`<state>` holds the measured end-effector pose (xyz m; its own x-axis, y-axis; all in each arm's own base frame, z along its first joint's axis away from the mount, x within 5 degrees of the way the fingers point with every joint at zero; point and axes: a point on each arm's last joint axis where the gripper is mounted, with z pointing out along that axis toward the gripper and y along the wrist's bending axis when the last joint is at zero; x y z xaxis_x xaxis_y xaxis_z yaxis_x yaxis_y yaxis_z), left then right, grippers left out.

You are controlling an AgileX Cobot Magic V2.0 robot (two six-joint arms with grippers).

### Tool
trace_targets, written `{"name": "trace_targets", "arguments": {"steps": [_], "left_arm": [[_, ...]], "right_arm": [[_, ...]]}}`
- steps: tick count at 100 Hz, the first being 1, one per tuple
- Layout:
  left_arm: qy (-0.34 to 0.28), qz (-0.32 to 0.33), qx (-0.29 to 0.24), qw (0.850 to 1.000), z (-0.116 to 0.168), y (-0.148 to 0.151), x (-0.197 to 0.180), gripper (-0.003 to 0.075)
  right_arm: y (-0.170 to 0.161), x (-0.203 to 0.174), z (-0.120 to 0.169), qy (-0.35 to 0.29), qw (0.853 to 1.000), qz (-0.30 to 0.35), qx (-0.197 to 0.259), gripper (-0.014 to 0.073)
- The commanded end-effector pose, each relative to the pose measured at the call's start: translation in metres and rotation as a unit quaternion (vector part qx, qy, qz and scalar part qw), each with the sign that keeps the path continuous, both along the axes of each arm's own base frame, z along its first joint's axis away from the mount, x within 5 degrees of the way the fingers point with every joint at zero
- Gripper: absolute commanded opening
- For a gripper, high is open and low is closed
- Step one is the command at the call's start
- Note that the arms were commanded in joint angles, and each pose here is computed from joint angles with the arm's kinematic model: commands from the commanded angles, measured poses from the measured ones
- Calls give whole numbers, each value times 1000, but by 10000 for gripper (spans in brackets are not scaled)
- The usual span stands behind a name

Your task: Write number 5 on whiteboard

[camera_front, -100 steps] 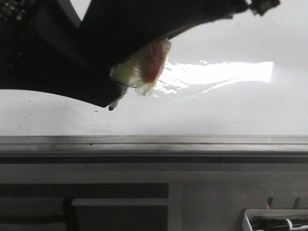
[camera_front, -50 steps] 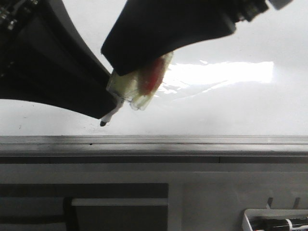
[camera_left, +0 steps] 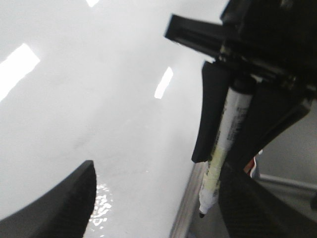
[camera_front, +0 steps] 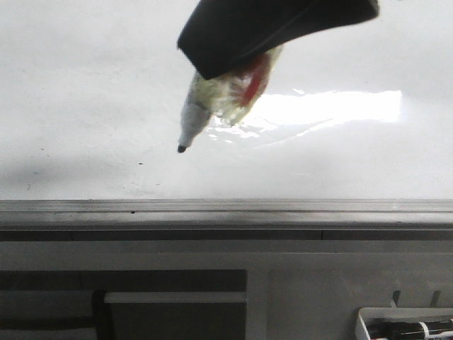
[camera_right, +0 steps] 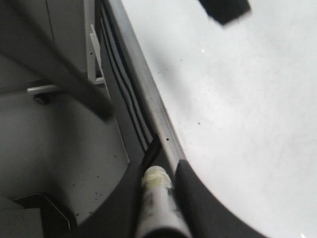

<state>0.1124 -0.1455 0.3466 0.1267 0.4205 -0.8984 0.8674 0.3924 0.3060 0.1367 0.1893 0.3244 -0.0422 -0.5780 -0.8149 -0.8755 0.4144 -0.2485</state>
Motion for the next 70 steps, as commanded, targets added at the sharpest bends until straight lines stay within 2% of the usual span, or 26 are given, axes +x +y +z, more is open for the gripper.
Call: {"name": "trace_targets", "arguments": {"steps": [1, 9, 21, 36, 48, 70], "left_arm": [[-7, 55, -94, 994, 25, 20, -6, 417], [-9, 96, -134, 986, 25, 42, -15, 328], [-24, 141, -168, 975, 14, 70, -31, 227], [-41, 182, -199, 962, -7, 93, -52, 109], [-37, 201, -231, 951, -21, 102, -63, -13], [-11, 205, -251, 946, -37, 104, -67, -20]], "right_arm": [[-7, 8, 25, -52, 996, -25, 62, -60], [-10, 15, 28, -68, 994, -43, 80, -60], [-18, 27, 34, -98, 986, -75, 110, -61], [-27, 37, 35, -105, 983, -103, 112, -61], [-30, 40, 35, -108, 982, -111, 113, -61], [-24, 50, 29, -113, 980, -116, 113, -61]]}}
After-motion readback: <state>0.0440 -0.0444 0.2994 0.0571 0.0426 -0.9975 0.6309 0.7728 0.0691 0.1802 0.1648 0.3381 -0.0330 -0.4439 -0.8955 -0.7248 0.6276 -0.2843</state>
